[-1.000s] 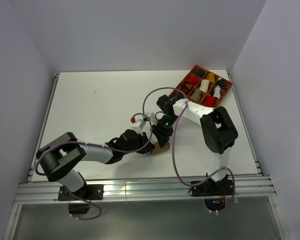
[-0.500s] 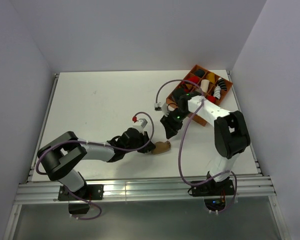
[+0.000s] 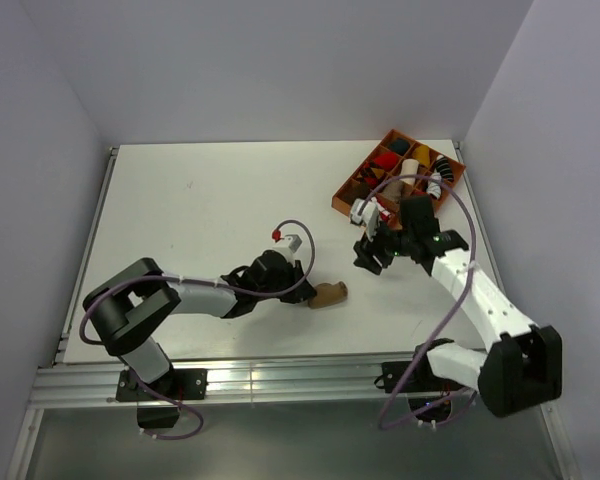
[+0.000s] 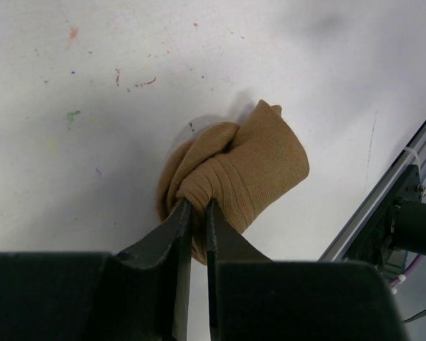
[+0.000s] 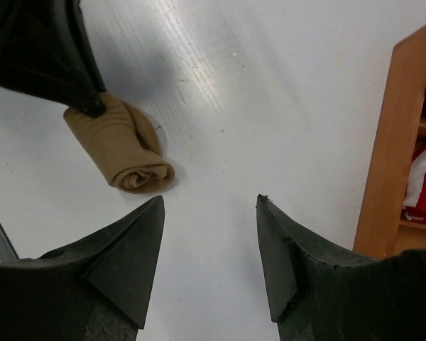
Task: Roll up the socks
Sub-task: Roll the sock at the center of the board, then pick up the sock at the center of the board.
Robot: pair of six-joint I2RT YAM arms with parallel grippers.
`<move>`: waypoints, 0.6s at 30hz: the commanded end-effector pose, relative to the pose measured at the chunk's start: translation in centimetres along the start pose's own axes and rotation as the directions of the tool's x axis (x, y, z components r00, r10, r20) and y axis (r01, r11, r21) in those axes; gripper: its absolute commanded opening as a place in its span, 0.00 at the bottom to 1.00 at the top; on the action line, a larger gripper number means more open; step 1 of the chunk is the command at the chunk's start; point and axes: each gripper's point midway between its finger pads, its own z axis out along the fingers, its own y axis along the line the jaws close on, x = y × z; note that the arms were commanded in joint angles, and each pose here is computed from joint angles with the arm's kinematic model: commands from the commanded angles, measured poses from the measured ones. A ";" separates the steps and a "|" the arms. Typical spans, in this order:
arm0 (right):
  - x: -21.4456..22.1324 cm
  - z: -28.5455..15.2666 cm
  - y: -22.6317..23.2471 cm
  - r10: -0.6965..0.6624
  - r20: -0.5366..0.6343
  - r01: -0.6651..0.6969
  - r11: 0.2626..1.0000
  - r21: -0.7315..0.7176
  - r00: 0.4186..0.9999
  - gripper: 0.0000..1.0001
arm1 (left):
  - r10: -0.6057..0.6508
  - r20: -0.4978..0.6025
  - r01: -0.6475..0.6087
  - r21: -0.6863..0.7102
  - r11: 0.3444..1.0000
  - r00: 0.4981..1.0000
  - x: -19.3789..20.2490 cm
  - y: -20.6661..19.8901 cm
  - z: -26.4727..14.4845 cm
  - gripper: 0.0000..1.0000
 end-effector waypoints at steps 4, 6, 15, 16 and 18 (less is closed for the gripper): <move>0.3 1.1 1.7 -0.333 0.032 0.329 0.939 0.098 0.942 0.62 | -0.024 -0.209 -0.009 -0.154 0.988 0.978 5.2 4.5 -0.2 0.01; 0.9 2.0 3.5 -0.408 0.024 0.404 0.910 0.090 0.913 0.62 | -0.029 -0.218 -0.003 -0.145 0.989 0.976 5.3 4.3 0.0 0.00; 2.9 4.4 7.3 -0.546 0.015 0.545 0.837 0.054 0.837 0.63 | -0.043 -0.235 0.011 -0.138 0.990 0.971 5.0 4.0 0.5 0.00; 3.0 4.7 7.8 -0.567 0.016 0.566 0.823 0.044 0.823 0.63 | -0.044 -0.238 0.011 -0.139 0.990 0.970 5.0 4.1 0.5 0.00; 3.4 5.1 8.3 -0.588 0.009 0.587 0.809 0.040 0.809 0.63 | -0.043 -0.241 0.009 -0.140 0.990 0.970 4.9 4.0 0.5 0.00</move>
